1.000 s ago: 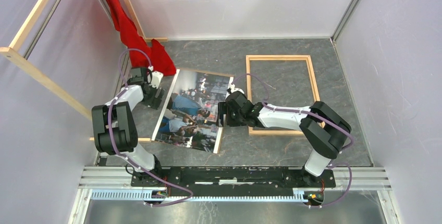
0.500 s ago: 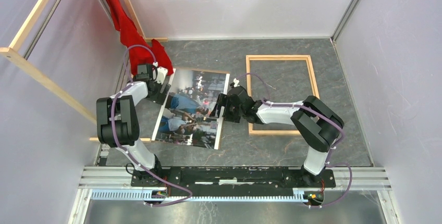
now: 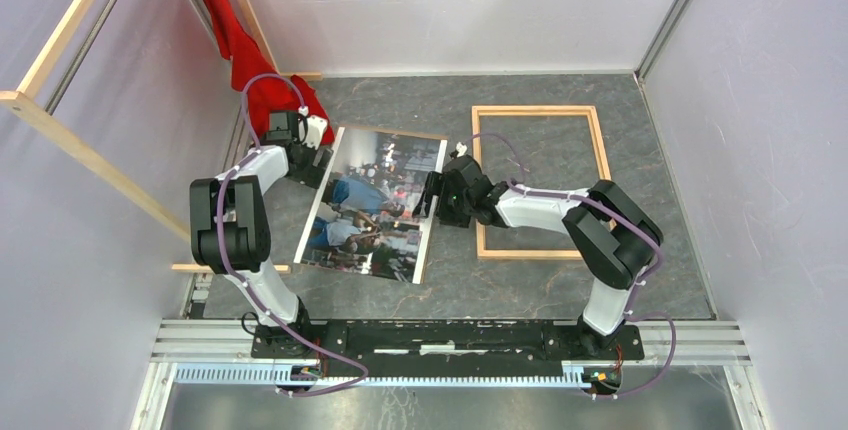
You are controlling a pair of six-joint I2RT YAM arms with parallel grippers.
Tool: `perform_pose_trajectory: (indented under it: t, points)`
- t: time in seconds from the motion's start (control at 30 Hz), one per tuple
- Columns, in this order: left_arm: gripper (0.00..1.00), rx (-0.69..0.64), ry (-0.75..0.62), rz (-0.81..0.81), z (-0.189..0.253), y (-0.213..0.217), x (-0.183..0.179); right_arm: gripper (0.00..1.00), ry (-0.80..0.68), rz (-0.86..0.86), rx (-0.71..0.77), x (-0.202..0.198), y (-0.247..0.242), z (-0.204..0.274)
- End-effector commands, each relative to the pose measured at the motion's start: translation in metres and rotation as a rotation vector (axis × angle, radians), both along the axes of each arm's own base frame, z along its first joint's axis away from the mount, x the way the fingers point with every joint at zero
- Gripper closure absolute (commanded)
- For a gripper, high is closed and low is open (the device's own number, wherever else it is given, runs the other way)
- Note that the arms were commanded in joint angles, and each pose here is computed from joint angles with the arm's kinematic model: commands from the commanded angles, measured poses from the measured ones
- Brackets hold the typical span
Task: Put the photo into the frame
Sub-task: Pick up the photo frame item at the center of the board.
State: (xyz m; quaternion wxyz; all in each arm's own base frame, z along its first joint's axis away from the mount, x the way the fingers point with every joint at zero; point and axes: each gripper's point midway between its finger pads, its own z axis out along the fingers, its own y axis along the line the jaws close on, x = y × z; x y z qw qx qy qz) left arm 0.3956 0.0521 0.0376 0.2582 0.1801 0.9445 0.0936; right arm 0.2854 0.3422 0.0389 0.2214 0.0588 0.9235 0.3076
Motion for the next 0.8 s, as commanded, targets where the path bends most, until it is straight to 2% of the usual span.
perform_pose_trajectory:
  t: [0.0, 0.2, 0.77]
  points:
    - [0.04, -0.005, -0.101, 0.027, 0.037, -0.001, 0.02, 0.17, -0.062, -0.049, -0.155, 0.025, -0.029, 0.005]
    - [0.03, -0.036, -0.097, 0.002, 0.049, -0.008, 0.014, 0.17, -0.07, -0.079, -0.146, 0.05, -0.03, -0.001]
    - [0.07, -0.043, -0.054, 0.005, 0.005, -0.012, 0.001, 0.19, -0.072, -0.082, -0.164, 0.072, -0.018, -0.017]
